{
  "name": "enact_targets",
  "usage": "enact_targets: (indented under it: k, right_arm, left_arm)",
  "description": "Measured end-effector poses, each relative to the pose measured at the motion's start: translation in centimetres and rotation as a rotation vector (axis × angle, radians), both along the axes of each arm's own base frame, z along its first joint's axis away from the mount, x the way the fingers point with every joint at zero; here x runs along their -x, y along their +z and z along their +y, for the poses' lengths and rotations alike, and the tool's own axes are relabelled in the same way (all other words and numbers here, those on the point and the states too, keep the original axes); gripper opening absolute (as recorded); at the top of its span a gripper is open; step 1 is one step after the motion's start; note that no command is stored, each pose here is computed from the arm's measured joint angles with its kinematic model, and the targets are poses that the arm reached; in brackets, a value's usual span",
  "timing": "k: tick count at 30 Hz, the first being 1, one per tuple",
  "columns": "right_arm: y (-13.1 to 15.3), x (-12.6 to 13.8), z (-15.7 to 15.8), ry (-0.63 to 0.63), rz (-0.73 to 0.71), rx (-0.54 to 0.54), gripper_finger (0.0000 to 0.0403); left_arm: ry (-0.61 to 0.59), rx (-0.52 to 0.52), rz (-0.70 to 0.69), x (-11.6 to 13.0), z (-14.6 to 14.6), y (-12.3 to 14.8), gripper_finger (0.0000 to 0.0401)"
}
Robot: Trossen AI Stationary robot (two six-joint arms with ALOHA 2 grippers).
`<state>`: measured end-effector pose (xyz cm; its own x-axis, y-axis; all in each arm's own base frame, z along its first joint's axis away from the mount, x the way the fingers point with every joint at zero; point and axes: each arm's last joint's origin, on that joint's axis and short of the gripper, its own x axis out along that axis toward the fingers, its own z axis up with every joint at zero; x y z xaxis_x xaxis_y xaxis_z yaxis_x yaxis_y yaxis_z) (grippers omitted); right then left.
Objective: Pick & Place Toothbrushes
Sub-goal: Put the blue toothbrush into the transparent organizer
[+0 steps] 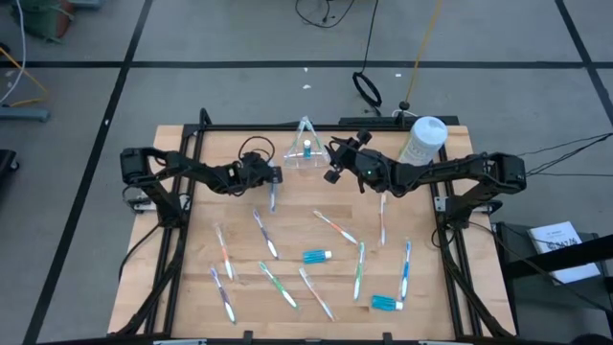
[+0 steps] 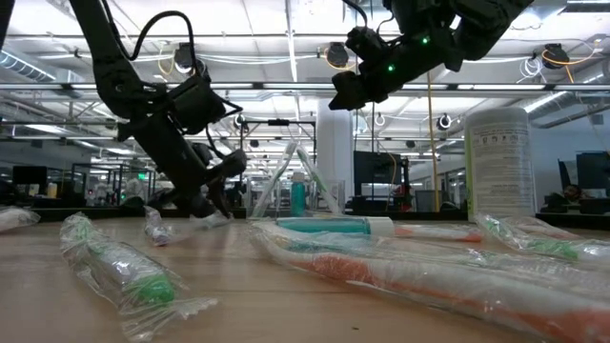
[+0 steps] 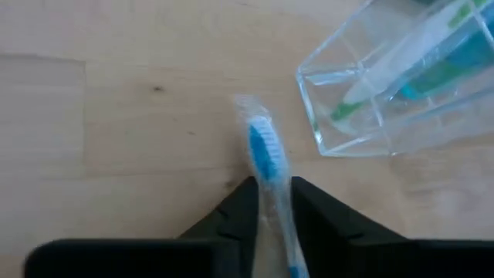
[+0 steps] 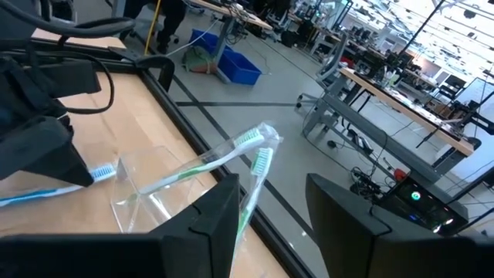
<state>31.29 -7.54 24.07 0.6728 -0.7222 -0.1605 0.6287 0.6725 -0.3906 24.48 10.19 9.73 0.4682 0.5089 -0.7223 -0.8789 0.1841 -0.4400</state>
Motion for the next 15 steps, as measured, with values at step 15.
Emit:
enact_targets:
  k: [15]
  right_arm:
    - [-0.4, 0.1, 0.0, 0.003, 0.054, -0.001, 0.0141]
  left_arm:
    - [-0.176, -0.434, -0.096, 0.5, -1.2, 8.3, 0.0007]
